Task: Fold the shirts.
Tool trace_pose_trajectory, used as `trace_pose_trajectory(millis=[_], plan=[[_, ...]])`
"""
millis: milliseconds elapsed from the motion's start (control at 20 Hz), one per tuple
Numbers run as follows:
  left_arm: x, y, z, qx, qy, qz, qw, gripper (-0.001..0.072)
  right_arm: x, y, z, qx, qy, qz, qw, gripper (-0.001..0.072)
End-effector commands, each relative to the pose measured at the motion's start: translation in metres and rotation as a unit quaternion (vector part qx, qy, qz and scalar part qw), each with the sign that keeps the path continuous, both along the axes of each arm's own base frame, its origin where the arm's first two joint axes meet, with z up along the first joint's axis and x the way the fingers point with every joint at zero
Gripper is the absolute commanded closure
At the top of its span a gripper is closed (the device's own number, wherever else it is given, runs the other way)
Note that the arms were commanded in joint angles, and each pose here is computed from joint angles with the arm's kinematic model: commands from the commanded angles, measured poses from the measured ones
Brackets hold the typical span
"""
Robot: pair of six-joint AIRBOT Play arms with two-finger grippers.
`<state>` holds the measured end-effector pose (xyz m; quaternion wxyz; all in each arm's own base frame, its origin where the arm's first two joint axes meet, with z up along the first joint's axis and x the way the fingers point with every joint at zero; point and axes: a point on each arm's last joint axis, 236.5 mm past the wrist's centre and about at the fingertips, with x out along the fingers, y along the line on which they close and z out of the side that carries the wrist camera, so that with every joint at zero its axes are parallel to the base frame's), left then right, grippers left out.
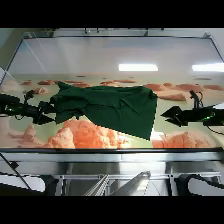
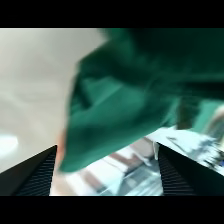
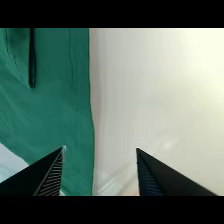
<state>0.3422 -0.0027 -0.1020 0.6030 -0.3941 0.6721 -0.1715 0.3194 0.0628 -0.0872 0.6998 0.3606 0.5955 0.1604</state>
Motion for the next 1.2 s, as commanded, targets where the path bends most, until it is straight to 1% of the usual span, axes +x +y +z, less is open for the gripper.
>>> trace_pose_trajectory(millis=[0, 50, 200, 350, 400, 450, 500, 550, 600, 650, 750, 850, 900, 950, 1000, 1050, 1100, 1150], plan=[[0.012, -0.013, -0.028, -0.002, 0.001, 0.014, 1.000, 0.0272, -0.009, 0.026, -0.008, -0.006, 0.018, 0.022, 1.000, 0.0256], [0.017, -0.016, -0.028, -0.007, -0.001, 0.014, 1.000, 0.0334, -0.011, 0.036, -0.009, -0.006, 0.024, 0.030, 0.999, 0.0256], [0.027, -0.030, -0.021, -0.025, -0.005, -0.007, 1.000, 0.0342, -0.024, 0.070, -0.014, -0.005, 0.047, 0.064, 0.997, 0.0256], [0.035, -0.045, -0.015, -0.022, -0.017, -0.036, 0.999, 0.0342, -0.032, 0.095, -0.027, -0.012, 0.064, 0.084, 0.994, 0.0256], [0.037, -0.048, -0.013, -0.020, -0.022, -0.042, 0.999, 0.0356, -0.034, 0.103, -0.031, -0.008, 0.068, 0.086, 0.994, 0.0256], [0.039, -0.052, -0.010, -0.020, -0.026, -0.050, 0.998, 0.0555, -0.034, 0.110, -0.032, 0.002, 0.072, 0.084, 0.994, 0.0256], [0.041, -0.055, -0.008, -0.021, -0.030, -0.057, 0.998, 0.0681, -0.032, 0.117, -0.032, 0.016, 0.071, 0.083, 0.994, 0.0256], [0.042, -0.058, -0.003, -0.023, -0.033, -0.064, 0.997, 0.0682, -0.030, 0.122, -0.029, 0.027, 0.063, 0.083, 0.994, 0.0261], [0.043, -0.059, 0.002, -0.027, -0.035, -0.071, 0.996, 0.0682, -0.026, 0.125, -0.025, 0.037, 0.053, 0.083, 0.994, 0.0420], [0.043, -0.062, 0.011, -0.037, -0.037, -0.081, 0.995, 0.0681, -0.023, 0.132, -0.017, 0.057, 0.039, 0.087, 0.994, 0.0686], [0.043, -0.073, 0.041, -0.081, -0.045, -0.092, 0.991, 0.0682, -0.020, 0.148, 0.012, 0.112, 0.004, 0.105, 0.988, 0.0692], [0.043, -0.079, 0.084, -0.105, -0.078, -0.109, 0.985, 0.0682, -0.011, 0.165, 0.070, 0.182, -0.061, 0.125, 0.973, 0.0692], [0.044, -0.082, 0.113, -0.115, -0.105, -0.121, 0.980, 0.0682, -0.004, 0.169, 0.111, 0.221, -0.107, 0.131, 0.960, 0.0692], [0.043, -0.088, 0.153, -0.132, -0.144, -0.135, 0.971, 0.0681, 0.004, 0.169, 0.166, 0.262, -0.170, 0.134, 0.941, 0.0692], [0.040, -0.095, 0.198, -0.149, -0.191, -0.150, 0.959, 0.0680, 0.010, 0.163, 0.225, 0.293, -0.249, 0.136, 0.913, 0.0692], [0.033, -0.102, 0.254, -0.166, -0.254, -0.168, 0.938, 0.0681, 0.013, 0.150, 0.295, 0.311, -0.350, 0.130, 0.874, 0.0692], [0.023, -0.107, 0.308, -0.169, -0.323, -0.184, 0.913, 0.0681, 0.008, 0.131, 0.369, 0.311, -0.465, 0.119, 0.820, 0.0692], [0.010, -0.111, 0.365, -0.146, -0.404, -0.194, 0.882, 0.0681, -0.009, 0.110, 0.437, 0.300, -0.566, 0.106, 0.760, 0.0692]])
